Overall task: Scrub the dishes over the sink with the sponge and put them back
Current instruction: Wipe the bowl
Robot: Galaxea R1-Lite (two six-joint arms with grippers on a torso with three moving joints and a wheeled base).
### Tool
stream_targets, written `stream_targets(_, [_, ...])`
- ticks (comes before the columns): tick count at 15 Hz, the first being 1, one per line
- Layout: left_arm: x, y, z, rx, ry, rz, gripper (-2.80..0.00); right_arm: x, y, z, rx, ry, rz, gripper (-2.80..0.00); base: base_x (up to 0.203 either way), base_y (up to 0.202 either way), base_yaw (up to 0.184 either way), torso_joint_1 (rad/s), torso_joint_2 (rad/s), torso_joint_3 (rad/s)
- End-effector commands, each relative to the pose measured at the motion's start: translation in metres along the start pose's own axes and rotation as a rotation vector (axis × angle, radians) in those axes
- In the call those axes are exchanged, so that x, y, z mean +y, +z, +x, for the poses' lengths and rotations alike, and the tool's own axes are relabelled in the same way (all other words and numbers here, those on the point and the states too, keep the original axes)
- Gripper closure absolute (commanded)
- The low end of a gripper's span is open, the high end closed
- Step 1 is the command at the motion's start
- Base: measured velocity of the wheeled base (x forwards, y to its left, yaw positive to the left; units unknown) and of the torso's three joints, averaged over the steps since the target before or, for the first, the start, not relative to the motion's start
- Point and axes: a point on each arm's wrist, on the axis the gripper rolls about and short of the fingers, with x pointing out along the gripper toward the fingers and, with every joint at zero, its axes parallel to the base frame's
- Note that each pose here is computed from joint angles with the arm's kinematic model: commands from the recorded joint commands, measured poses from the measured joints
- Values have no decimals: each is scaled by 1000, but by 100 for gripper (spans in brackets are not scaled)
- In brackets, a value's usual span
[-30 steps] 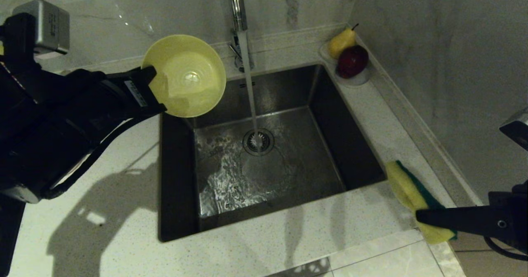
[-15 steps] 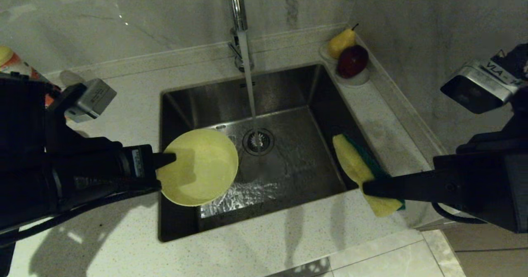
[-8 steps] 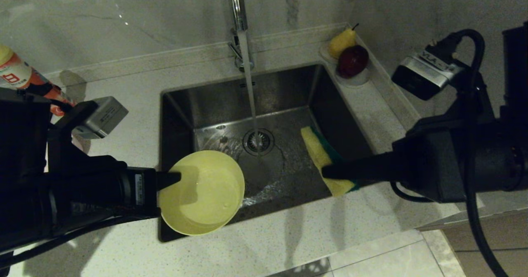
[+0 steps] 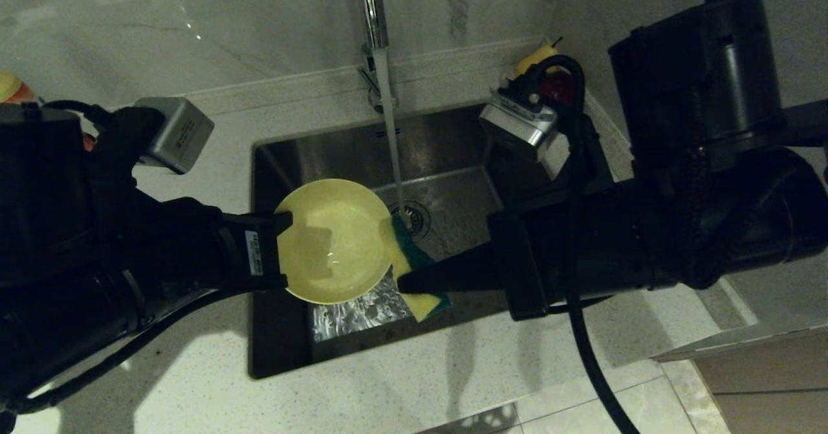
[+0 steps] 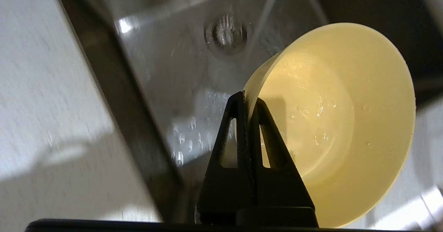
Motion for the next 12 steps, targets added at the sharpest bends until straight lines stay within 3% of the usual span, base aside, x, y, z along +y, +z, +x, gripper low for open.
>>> stream_targets(1, [-8, -5, 0, -7, -26, 22, 0, -9, 6, 27, 25, -8, 13, 0, 0, 0, 0, 0, 0, 0])
stream_targets(6, [-12, -16, 0, -51, -37, 69, 0, -15, 16, 45, 15, -9, 12, 0, 0, 0, 0, 0, 0, 0])
stream_targets(12, [-14, -25, 4, -65, -41, 83, 0, -17, 18, 50, 16, -7, 14, 0, 0, 0, 0, 0, 0, 0])
